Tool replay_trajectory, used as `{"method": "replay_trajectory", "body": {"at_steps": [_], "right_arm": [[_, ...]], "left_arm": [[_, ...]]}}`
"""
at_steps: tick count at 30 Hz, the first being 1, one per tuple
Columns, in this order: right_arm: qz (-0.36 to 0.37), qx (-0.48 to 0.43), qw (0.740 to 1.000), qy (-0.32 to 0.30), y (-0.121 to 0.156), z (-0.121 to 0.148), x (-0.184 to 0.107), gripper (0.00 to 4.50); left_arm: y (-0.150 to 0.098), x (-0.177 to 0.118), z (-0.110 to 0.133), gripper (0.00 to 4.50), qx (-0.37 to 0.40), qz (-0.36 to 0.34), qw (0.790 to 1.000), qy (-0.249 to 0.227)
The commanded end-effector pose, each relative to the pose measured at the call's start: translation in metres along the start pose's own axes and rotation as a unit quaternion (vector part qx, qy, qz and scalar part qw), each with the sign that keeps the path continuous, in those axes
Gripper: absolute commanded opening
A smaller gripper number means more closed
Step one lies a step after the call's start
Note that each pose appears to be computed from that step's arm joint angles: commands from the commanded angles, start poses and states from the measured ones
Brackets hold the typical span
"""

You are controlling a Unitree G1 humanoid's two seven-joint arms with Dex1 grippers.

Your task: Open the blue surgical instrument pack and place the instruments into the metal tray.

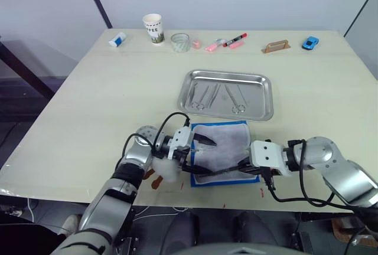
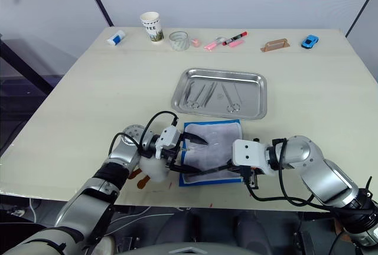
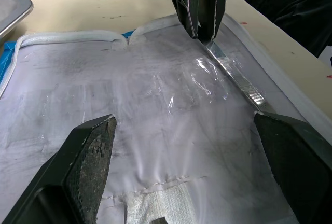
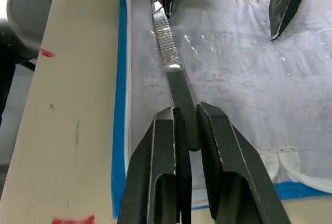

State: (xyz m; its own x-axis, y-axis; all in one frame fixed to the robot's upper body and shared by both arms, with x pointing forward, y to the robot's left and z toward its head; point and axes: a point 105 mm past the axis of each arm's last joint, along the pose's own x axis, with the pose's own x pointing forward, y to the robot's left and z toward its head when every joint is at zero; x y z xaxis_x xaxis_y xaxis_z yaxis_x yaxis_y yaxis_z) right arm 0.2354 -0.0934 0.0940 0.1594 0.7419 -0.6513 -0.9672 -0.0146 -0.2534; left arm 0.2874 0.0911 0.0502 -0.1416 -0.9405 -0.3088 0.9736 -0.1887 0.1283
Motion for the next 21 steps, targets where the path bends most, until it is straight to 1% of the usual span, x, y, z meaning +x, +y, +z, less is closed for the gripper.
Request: {"method": "replay_trajectory", "body": {"at_steps": [1,8,21], "right_arm": [[-0.017,-0.03,0.999,-0.015,-0.007,0.015,-0.01,0.02],[-0.024,-0.028,0.999,-0.005,-0.009,0.009,-0.017,0.02],[-0.045,-0.019,0.999,0.013,-0.011,-0.003,-0.041,0.02]], "left_arm": [[-0.033,0.007,-0.049,4.5,-0.107,-0.033,0.992,0.057],[-0.033,0.007,-0.049,4.5,-0.108,-0.034,0.992,0.057],[-0.034,0.007,-0.05,4.5,-0.108,-0.035,0.992,0.057]]}}
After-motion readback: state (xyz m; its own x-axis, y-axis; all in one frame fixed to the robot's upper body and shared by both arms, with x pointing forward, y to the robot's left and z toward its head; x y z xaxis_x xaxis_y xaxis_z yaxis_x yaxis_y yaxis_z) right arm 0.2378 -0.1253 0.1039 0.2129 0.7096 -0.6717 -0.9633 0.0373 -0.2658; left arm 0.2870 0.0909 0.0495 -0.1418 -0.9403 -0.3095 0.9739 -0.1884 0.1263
